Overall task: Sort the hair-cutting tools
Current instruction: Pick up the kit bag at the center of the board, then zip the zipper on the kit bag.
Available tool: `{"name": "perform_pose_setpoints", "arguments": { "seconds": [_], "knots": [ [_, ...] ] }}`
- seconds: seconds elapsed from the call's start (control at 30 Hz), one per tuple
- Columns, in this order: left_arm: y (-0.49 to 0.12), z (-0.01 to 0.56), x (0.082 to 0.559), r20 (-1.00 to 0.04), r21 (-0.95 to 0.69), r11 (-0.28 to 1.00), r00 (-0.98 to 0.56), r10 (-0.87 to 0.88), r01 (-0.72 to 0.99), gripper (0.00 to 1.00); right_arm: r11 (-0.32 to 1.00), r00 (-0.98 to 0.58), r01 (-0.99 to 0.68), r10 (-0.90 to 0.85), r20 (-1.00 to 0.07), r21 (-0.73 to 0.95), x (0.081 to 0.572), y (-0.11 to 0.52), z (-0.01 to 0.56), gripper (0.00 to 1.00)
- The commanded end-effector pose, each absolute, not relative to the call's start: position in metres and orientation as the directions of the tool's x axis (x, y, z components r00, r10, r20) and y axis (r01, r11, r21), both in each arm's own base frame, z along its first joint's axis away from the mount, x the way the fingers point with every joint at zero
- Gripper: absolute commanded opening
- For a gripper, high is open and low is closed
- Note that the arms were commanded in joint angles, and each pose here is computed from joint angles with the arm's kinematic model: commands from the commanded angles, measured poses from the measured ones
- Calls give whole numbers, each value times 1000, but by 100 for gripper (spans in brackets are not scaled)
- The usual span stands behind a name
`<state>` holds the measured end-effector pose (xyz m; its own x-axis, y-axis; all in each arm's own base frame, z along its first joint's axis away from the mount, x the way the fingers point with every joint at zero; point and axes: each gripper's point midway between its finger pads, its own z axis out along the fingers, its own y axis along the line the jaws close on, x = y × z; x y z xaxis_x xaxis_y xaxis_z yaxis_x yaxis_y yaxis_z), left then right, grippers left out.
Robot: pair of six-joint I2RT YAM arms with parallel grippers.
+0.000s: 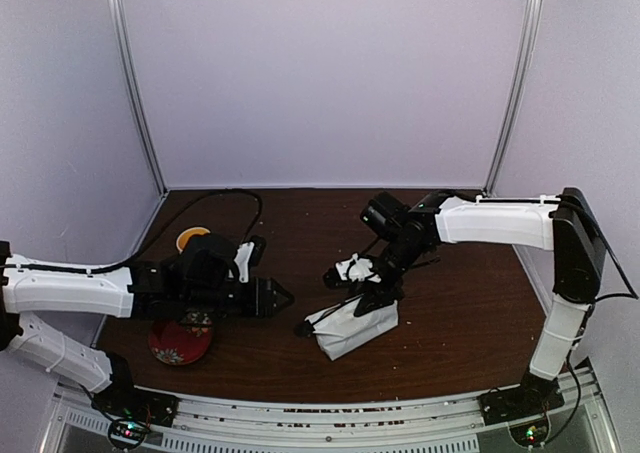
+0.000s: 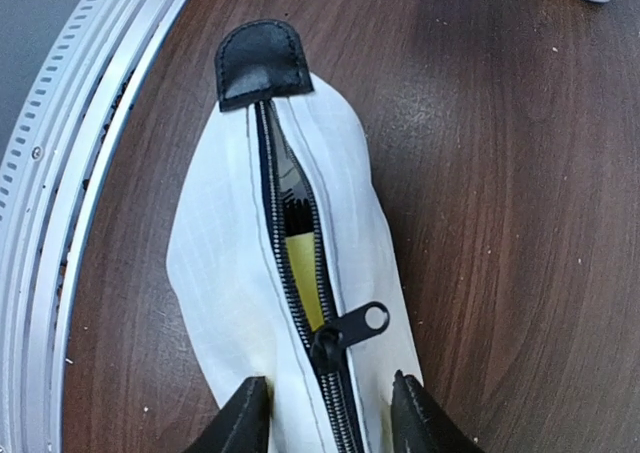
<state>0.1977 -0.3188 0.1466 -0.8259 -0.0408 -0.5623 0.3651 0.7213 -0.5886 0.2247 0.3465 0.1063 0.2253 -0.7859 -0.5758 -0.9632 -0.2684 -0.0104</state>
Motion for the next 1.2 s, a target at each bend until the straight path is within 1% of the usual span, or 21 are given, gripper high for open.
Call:
{"name": "perform_pose_setpoints", "arguments": {
  "seconds": [0.0, 0.07, 0.1, 0.13, 0.17, 0.37, 0.47, 0.53, 0.6, 0.7, 0.83, 0.97, 1.07, 1.17],
  "knots": [
    [-334, 175, 207, -644, -579, 674, -764, -34, 458, 50, -237, 224, -970, -800, -556, -50, 233, 347, 113, 29],
    [-347, 173, 206, -641, -590, 645, -767, -8, 486, 47, -216, 217, -974, -796, -566, -70, 234, 346, 119, 12],
    [-354, 171, 205, -639, -595, 630, -769, 5, 499, 46, -203, 216, -975, -791, -573, -87, 235, 346, 122, 5],
    [-362, 171, 205, -640, -602, 610, -768, 16, 515, 45, -189, 216, -976, -783, -584, -107, 235, 345, 127, 1],
    [-369, 172, 205, -643, -609, 590, -766, 25, 530, 44, -175, 226, -974, -764, -604, -143, 235, 344, 137, 0],
    [-398, 175, 212, -649, -627, 534, -759, 45, 567, 44, -138, 310, -943, -688, -656, -302, 227, 338, 162, 0],
    [-407, 181, 210, -657, -634, 495, -751, 61, 594, 47, -175, 365, -922, -691, -624, -345, 220, 333, 163, 0],
    [-410, 187, 209, -664, -648, 457, -746, 52, 609, 46, -204, 389, -913, -690, -610, -352, 215, 331, 163, 0],
    [-416, 198, 203, -681, -663, 387, -731, 44, 641, 45, -214, 407, -905, -685, -605, -367, 213, 331, 165, 0],
    [-422, 204, 197, -720, -631, 337, -689, 82, 699, 46, -228, 426, -897, -677, -601, -378, 212, 333, 170, 0],
    [-422, 207, 190, -818, -502, 307, -559, 136, 809, 47, -256, 445, -891, -658, -608, -376, 203, 335, 181, 0],
    [-409, 205, 190, -923, -275, 340, -346, 168, 899, 47, -304, 459, -888, -629, -628, -344, 185, 333, 194, 0],
    [-405, 212, 188, -961, -116, 337, -191, 198, 934, 45, -345, 473, -881, -613, -633, -323, 171, 330, 201, 0],
    [-410, 225, 184, -974, -50, 299, -113, 197, 953, 44, -368, 479, -876, -601, -640, -311, 160, 329, 208, 0]
  ]
}}
